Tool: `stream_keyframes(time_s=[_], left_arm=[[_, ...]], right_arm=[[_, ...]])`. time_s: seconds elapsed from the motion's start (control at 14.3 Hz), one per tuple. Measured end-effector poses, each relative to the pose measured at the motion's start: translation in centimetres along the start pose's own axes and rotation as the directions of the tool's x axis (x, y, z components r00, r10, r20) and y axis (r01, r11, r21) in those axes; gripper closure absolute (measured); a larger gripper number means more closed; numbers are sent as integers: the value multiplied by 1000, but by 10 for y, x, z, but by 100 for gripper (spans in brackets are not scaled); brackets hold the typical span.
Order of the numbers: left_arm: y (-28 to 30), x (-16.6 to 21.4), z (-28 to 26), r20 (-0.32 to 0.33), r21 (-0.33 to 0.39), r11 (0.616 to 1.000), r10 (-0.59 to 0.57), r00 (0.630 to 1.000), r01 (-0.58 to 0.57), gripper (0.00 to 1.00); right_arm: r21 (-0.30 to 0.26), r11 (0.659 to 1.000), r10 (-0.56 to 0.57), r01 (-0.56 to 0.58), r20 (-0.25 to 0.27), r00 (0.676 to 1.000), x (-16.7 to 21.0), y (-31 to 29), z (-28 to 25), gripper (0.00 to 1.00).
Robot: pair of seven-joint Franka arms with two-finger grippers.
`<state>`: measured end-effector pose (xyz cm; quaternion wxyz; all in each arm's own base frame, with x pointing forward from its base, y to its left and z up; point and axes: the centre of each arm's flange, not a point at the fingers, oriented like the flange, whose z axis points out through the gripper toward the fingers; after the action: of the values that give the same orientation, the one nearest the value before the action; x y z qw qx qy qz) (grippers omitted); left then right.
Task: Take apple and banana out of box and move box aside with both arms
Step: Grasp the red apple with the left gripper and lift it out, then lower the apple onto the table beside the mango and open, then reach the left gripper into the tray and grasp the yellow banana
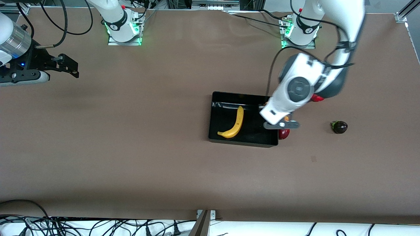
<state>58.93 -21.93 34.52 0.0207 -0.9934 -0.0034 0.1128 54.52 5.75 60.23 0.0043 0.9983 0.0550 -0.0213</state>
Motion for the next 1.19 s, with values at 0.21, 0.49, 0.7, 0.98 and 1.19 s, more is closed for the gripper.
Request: stream_keyframes(time_s=[0.21,0.49,0.7,0.98,1.19], left_arm=[[-85,12,27,116,9,998,60,991,-61,35],[-132,5,114,94,31,994,100,991,-103,35],[-136,-15,164,49,15,993,120,992,-120,35],[-133,-19,160,-7,12,992,129,992,-129,2],[-109,-6,109,-100,8,987,161,982,-161,0]], right_arm=[[0,1000,1,-1,0,1000,0,0,0,0],[0,1000,1,-1,0,1000,0,0,0,0],[0,1000,1,-1,0,1000,0,0,0,0],[0,1000,1,-1,0,1000,0,0,0,0],[0,1000,1,-1,0,1000,0,0,0,0]])
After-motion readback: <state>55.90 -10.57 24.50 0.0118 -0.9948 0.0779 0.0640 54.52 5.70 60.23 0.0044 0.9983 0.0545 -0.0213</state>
